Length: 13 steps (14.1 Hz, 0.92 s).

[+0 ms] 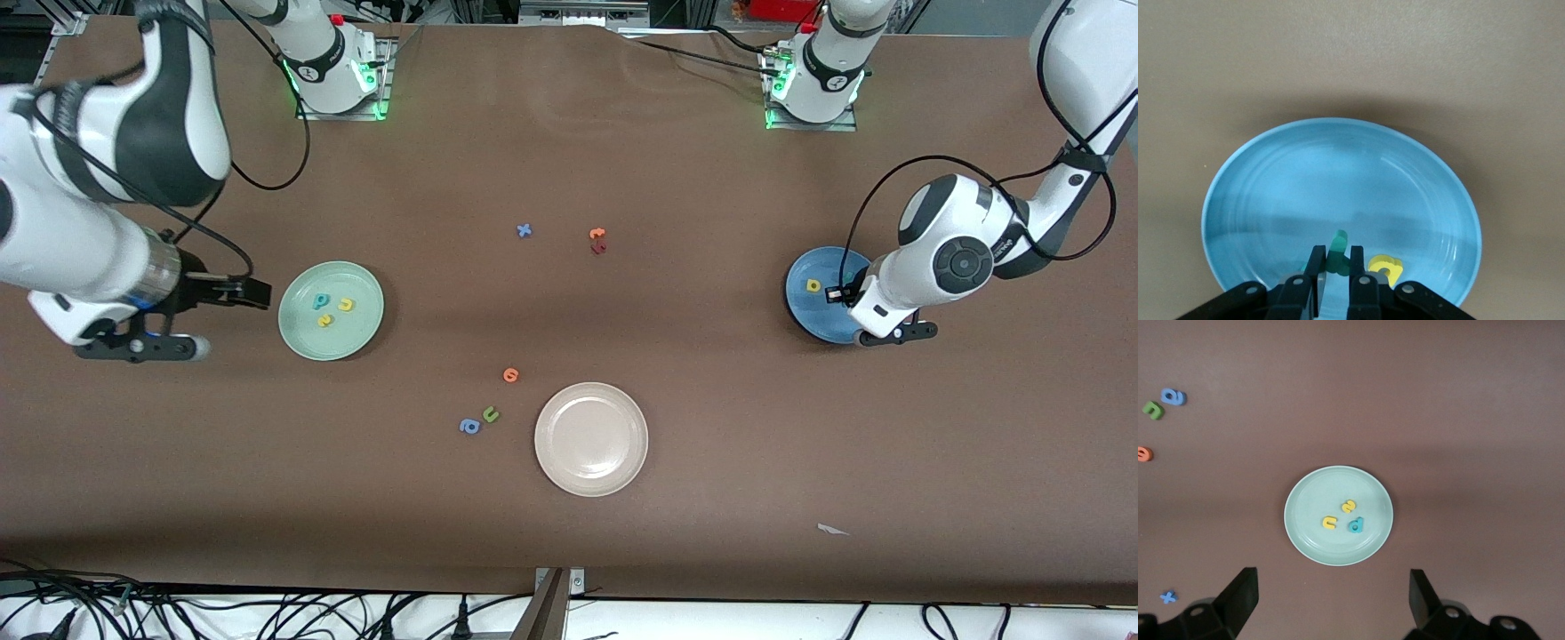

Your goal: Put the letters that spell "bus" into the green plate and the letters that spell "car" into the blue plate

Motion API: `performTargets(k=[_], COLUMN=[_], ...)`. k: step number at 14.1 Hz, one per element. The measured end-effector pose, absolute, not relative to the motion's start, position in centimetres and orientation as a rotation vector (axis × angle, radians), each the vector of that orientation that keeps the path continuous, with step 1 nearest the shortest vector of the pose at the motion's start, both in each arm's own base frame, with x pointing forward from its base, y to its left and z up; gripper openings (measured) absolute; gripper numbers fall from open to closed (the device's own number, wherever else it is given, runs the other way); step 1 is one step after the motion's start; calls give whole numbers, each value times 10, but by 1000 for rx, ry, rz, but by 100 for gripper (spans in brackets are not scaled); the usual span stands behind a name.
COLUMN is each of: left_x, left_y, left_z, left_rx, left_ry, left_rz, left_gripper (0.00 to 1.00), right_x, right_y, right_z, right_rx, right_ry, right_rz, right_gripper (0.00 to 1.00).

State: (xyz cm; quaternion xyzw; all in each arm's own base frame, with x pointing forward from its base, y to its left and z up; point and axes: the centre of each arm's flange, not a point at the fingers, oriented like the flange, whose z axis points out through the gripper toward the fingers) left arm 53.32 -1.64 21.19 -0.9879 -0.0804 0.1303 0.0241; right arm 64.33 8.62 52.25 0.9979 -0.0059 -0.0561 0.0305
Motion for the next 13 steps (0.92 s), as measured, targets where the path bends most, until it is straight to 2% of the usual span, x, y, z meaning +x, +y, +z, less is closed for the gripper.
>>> performTargets(k=[1, 3, 4, 10, 11, 13], left_x=[533, 534, 535, 568, 576, 589], left_y=[-17, -17, -17, -12, -15, -20], left_z=[210, 211, 212, 258, 274, 307], left_rx=[-3061, -3063, -3064, -3024, -3014, -3014], left_ry=[-249, -248, -250, -269, -265, -270], left_rz=[405, 402, 397, 378, 380, 388], left_gripper=[19, 29, 41, 96, 100, 100], right_x=[643, 640, 637, 627, 626, 621], right_y=[82, 69, 64, 53, 57, 67], right_z=[535, 546, 548, 555, 555, 555], right_rx=[3077, 3080, 3077, 3125, 3110, 3101], right_ry=[-32, -70, -83, -53, -13, 36], right_rz=[-163, -184, -221, -247, -235, -191], right_gripper=[100, 100, 100, 100, 100, 100])
